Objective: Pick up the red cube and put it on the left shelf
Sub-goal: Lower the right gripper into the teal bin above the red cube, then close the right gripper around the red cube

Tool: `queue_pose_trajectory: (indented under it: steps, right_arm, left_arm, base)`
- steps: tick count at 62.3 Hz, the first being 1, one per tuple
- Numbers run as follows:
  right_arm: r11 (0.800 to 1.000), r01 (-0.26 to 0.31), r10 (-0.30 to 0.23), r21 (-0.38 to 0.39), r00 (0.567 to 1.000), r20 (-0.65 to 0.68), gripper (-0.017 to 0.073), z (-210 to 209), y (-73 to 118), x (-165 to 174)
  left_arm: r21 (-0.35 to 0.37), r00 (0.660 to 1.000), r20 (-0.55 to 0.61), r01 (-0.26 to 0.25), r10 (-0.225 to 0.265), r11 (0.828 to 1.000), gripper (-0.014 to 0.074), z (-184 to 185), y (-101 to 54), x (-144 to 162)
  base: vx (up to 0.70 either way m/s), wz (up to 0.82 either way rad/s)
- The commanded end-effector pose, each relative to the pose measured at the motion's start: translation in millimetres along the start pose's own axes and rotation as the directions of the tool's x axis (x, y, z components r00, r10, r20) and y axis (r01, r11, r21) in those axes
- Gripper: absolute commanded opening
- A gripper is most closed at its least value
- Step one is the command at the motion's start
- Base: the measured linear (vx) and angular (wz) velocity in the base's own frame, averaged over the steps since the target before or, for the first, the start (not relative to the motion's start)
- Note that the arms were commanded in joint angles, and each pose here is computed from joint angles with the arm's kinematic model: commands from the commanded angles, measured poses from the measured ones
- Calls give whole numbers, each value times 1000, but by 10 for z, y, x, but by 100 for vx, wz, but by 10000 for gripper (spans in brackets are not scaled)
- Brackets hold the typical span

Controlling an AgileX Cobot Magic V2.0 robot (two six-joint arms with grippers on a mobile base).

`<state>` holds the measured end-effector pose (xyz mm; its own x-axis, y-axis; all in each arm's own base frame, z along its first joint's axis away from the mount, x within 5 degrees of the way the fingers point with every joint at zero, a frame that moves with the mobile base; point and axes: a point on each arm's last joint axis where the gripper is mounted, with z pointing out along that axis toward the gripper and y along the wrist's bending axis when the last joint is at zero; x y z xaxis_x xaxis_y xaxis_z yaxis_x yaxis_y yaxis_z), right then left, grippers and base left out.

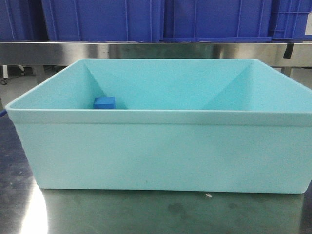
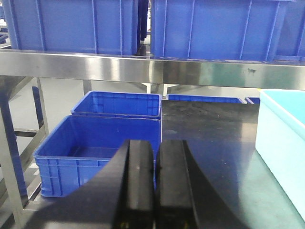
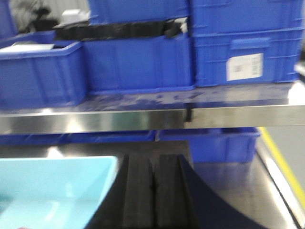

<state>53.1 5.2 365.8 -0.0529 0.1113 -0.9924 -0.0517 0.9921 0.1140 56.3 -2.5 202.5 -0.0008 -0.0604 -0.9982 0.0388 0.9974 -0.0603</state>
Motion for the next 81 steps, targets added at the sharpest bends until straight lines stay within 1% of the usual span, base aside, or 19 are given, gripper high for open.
queue_pose_trajectory:
  steps: [1, 8, 15, 19, 25, 29, 35, 38, 39, 43, 46, 51, 57, 62, 65, 70, 74, 77, 81]
  right_arm:
    - [998, 8, -7, -70, 1000, 14, 60, 109, 81, -365]
    - [987, 12, -29, -162, 994, -103, 60, 316, 201, -591]
    - [966, 5, -63, -260, 974, -217, 87, 574, 376, -744]
    - [950, -6, -75, -313, 966, -247, 167, 726, 497, -827]
    - [922, -15, -106, -388, 951, -290, 314, 984, 719, -870]
    - [898, -24, -133, -439, 937, -324, 397, 1158, 902, -853]
    - [864, -41, -175, -501, 910, -376, 441, 1375, 1178, -758]
    - [855, -62, -180, -515, 896, -406, 441, 1468, 1289, -702]
    - [853, -81, -173, -515, 887, -427, 441, 1516, 1341, -669]
    - [858, -147, -141, -491, 853, -502, 441, 1664, 1479, -549]
    - [870, -207, -101, -448, 815, -571, 441, 1798, 1571, -422]
    - [885, -272, -47, -379, 757, -652, 438, 1961, 1666, -246]
    - [900, -310, -6, -305, 692, -722, 438, 2127, 1736, -28]
    - [914, -303, -8, -268, 648, -761, 438, 2224, 1768, 133]
    - [924, -299, -5, -237, 613, -790, 438, 2273, 1780, 237]
    - [939, -275, -12, -205, 571, -821, 438, 2350, 1794, 390]
    - [951, -243, -28, -190, 547, -837, 438, 2392, 1787, 483]
    - [959, -219, -34, -180, 539, -841, 438, 2415, 1774, 524]
    - [969, -199, -19, -145, 530, -848, 438, 2449, 1757, 576]
  left_arm:
    - [1, 997, 80, 12, -12, 1000, 101, -3, 6, -9]
    - [1, 997, 80, 12, -12, 1000, 101, -3, 6, -9]
    - [1, 997, 80, 12, -12, 1000, 101, -3, 6, -9]
    - [1, 997, 80, 12, -12, 1000, 101, -3, 6, -9]
    - [1, 997, 80, 12, -12, 1000, 101, -3, 6, -9]
    - [1, 997, 80, 12, -12, 1000, 101, -3, 6, -9]
    - [1, 997, 80, 12, -12, 1000, 101, -3, 6, -9]
    - [1, 997, 80, 12, -12, 1000, 101, -3, 6, -9]
    - [1, 997, 80, 12, -12, 1000, 101, -3, 6, -9]
    - [1, 997, 80, 12, -12, 1000, 101, -3, 6, -9]
    - [1, 997, 80, 12, -12, 1000, 101, -3, 6, -9]
    - [1, 997, 80, 12, -12, 1000, 101, -3, 6, -9]
    - [1, 997, 80, 12, -12, 1000, 101, -3, 6, -9]
    - [1, 997, 80, 12, -12, 1000, 101, -3, 6, -9]
    - [1, 997, 80, 12, -12, 1000, 101, -3, 6, -9]
    - [1, 997, 80, 12, -12, 1000, 101, -3, 6, -9]
    - [1, 997, 80, 12, -12, 1000, 101, -3, 6, -9]
    - [1, 997, 80, 12, -12, 1000, 101, -3, 6, -9]
    - [1, 997, 80, 12, -12, 1000, 101, -3, 6, -9]
  base:
    - [0, 0]
    - [0, 0]
    - [0, 0]
    - [0, 0]
    - [0, 0]
    - [0, 0]
    - [0, 0]
    - [0, 0]
    - [0, 0]
    - [0, 0]
    - [0, 0]
    - [0, 0]
    - [0, 0]
    - [0, 0]
    - [0, 0]
    - [0, 0]
    - [0, 0]
    - [0, 0]
    - [0, 0]
